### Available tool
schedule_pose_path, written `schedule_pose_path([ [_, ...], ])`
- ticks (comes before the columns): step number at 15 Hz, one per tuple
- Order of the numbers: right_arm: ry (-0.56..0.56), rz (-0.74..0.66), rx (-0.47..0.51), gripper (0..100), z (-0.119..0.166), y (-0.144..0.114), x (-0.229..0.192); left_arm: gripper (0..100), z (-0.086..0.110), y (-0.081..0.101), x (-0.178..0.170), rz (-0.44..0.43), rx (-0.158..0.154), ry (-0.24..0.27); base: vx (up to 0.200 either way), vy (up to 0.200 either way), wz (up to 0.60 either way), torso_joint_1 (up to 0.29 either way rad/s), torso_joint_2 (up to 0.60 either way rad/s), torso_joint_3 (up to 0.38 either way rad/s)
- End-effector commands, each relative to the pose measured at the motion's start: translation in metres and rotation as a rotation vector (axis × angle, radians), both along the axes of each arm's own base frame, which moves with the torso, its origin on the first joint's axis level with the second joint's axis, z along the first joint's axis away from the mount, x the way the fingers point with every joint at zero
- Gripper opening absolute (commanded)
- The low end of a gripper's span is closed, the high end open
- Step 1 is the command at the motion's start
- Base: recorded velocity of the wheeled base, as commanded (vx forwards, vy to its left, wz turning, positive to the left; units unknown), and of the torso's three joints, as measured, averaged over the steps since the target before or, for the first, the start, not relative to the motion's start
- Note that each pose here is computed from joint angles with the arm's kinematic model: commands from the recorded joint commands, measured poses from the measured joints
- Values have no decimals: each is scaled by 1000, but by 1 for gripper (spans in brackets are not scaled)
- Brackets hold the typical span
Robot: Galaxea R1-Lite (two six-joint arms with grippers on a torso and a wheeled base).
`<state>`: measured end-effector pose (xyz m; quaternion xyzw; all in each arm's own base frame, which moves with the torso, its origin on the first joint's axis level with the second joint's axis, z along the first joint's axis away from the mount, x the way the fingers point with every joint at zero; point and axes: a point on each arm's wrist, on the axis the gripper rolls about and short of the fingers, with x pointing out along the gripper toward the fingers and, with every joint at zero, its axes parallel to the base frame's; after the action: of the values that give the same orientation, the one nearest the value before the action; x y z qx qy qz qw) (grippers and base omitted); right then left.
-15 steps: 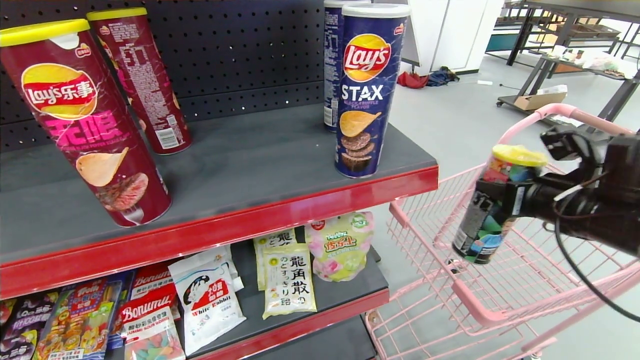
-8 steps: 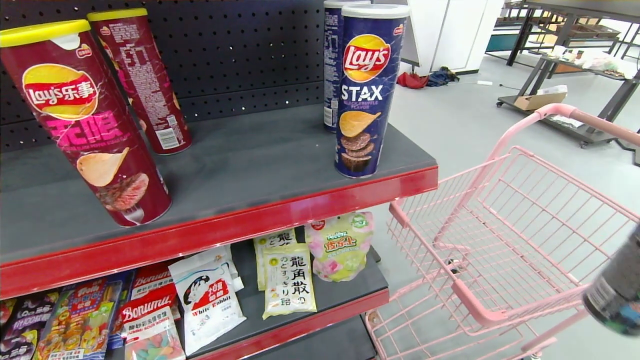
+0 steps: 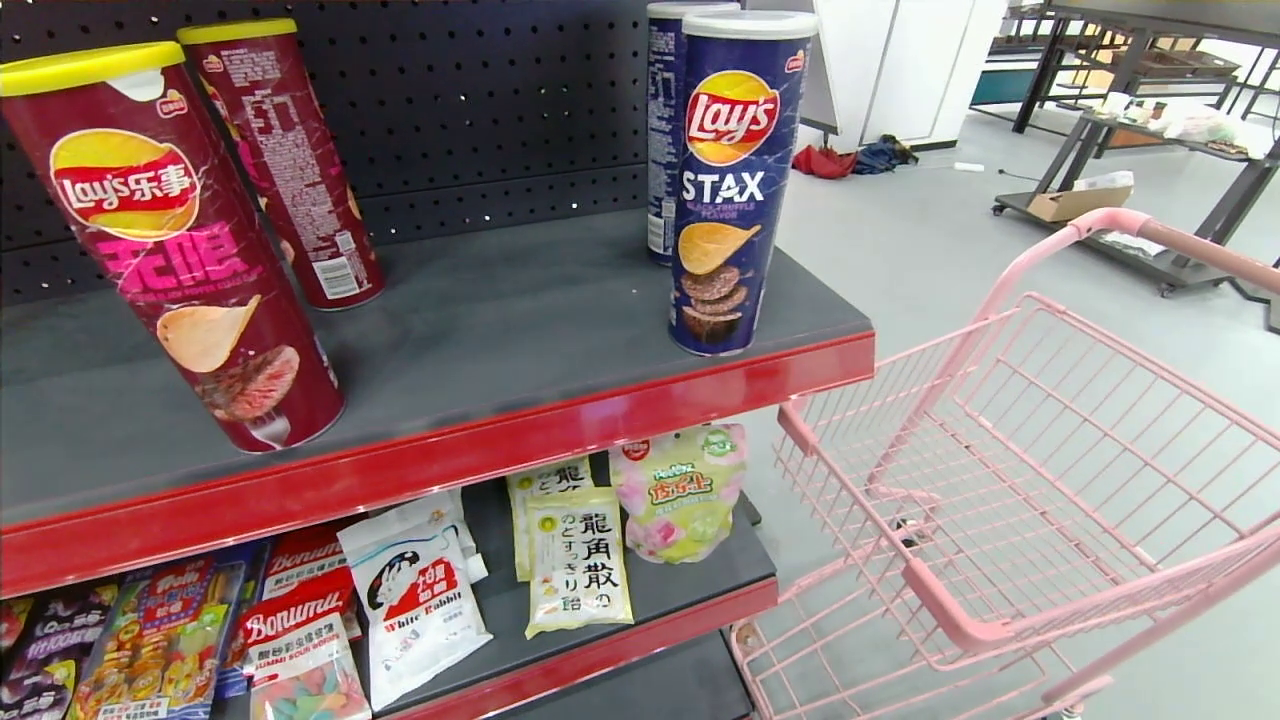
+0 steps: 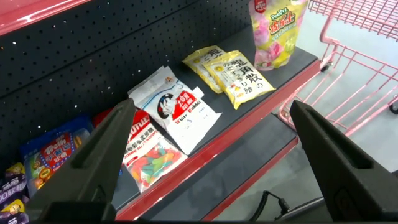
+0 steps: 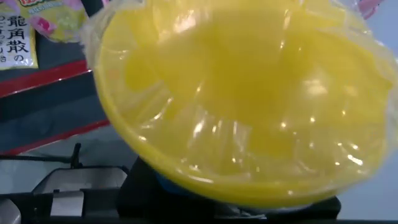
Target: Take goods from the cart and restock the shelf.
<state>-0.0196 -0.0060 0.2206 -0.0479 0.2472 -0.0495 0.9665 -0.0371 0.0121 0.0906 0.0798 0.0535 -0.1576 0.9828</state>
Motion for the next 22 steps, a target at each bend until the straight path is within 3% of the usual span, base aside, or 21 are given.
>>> schedule_pose_path([
  [1, 2, 3, -5, 0, 1, 1, 14, 100, 0, 0, 0, 2, 0, 0, 0, 0, 0, 0, 0, 0],
  [4, -71, 11, 5, 0, 6, 2, 21, 100, 0, 0, 0, 2, 1, -1, 0, 0, 0, 0, 0, 0],
  [12, -51, 32, 13, 0, 14, 5, 54, 100, 0, 0, 0, 0, 3, -1, 0, 0, 0, 5, -13, -9],
  [22, -41, 70, 6, 0, 18, 7, 67, 100, 0, 0, 0, 1, 4, -2, 0, 0, 0, 179, -515, -332],
])
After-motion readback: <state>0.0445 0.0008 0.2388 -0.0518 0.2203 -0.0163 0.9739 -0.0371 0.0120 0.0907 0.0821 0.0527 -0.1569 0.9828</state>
